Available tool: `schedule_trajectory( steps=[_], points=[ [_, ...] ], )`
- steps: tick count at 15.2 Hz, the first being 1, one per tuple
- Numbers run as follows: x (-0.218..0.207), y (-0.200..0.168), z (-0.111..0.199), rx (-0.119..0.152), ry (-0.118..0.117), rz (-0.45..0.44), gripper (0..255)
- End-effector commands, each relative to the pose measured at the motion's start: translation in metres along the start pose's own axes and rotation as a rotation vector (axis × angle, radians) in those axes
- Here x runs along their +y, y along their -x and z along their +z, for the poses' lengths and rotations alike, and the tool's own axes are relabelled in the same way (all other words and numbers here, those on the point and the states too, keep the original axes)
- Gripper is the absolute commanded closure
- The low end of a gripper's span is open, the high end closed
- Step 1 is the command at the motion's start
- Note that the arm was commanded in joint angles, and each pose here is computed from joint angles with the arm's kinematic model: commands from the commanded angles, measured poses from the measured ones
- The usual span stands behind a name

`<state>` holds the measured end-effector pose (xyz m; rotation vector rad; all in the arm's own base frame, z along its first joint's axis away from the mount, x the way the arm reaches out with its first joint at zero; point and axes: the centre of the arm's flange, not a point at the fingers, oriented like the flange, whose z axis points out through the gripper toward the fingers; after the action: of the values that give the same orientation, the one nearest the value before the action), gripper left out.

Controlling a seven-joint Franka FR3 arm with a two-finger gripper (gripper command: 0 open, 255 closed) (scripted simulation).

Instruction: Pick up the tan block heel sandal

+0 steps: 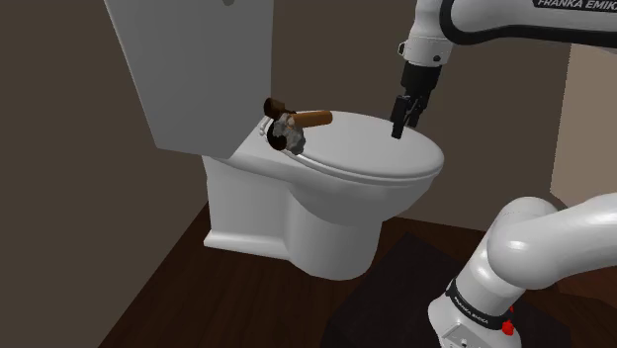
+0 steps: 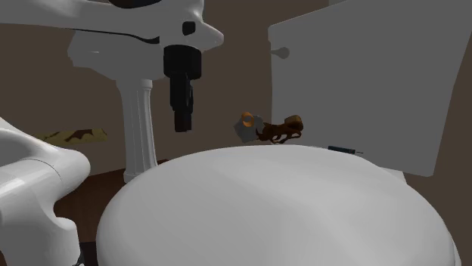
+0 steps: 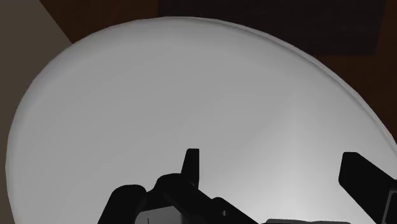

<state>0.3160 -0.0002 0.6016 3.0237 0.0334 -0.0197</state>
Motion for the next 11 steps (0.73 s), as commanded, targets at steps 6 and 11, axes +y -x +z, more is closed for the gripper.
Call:
schedule_trajectory(
  steps=[6, 11],
  points=[
    [-0.022, -0.053, -0.001, 0.014, -0.092, -0.032, 0],
    [-0.046, -0.105, -0.004, 0.028, -0.183, -0.064, 0]
  ],
)
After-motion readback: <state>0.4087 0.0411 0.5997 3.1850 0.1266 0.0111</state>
